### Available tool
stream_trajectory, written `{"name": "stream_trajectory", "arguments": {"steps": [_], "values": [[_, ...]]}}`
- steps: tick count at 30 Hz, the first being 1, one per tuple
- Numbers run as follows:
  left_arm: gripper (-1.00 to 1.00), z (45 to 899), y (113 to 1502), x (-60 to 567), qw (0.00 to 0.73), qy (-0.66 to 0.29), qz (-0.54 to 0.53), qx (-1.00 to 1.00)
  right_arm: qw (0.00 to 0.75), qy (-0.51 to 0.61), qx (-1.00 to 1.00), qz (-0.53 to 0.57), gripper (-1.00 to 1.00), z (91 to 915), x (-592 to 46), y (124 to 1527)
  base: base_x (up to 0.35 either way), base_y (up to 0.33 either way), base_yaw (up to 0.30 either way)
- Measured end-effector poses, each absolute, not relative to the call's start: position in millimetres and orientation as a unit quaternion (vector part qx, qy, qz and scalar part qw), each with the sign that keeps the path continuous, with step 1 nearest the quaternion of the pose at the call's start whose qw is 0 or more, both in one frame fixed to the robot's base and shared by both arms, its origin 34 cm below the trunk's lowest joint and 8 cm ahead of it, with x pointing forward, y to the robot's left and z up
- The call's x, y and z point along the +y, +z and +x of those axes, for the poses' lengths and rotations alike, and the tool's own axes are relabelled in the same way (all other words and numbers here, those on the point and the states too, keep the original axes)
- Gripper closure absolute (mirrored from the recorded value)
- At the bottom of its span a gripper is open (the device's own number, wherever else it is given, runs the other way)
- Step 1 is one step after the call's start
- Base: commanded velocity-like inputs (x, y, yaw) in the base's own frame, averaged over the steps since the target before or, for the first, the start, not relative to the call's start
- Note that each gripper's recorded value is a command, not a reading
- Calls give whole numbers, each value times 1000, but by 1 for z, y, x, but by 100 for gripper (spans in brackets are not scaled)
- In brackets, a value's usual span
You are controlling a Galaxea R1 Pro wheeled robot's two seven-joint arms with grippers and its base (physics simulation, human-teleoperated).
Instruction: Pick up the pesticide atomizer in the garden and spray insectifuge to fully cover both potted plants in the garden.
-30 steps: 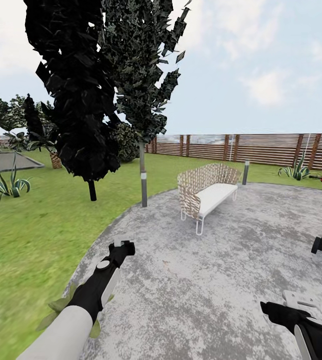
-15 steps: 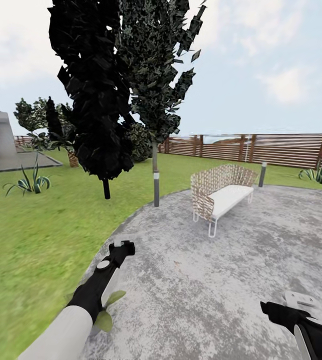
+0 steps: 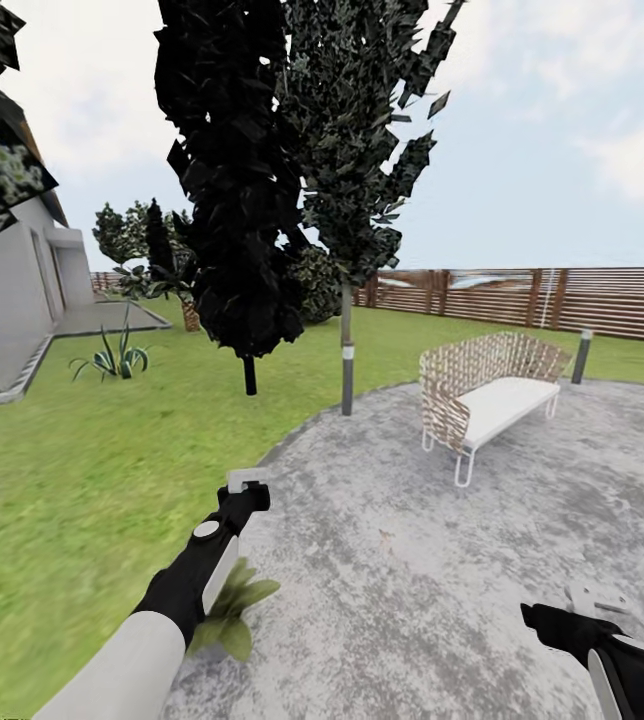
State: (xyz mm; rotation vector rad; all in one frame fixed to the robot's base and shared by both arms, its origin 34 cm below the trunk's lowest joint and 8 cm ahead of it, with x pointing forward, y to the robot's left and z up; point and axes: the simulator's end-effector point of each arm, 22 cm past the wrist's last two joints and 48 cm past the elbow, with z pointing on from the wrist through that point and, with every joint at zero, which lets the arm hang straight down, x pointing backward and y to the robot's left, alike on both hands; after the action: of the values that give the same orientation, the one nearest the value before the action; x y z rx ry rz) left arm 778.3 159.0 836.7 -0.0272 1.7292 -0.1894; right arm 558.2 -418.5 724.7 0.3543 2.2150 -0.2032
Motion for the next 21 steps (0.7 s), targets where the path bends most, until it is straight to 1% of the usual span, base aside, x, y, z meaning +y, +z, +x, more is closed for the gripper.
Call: {"name": "stream_trajectory", "arguments": {"steps": [6,8,21], "values": [[100,778,837,159,645,-83,-12,759,430,-82,888,142,-100,558,-419,725,239,-205,256],[100,778,837,159,645,-83,-12,759,430,-82,888,142,-100,558,-419,725,135,-107,256],[100,779,837,159,645,-83,-12,760,429,-82,888,142,-100,558,-419,724,16,-13,256]]}}
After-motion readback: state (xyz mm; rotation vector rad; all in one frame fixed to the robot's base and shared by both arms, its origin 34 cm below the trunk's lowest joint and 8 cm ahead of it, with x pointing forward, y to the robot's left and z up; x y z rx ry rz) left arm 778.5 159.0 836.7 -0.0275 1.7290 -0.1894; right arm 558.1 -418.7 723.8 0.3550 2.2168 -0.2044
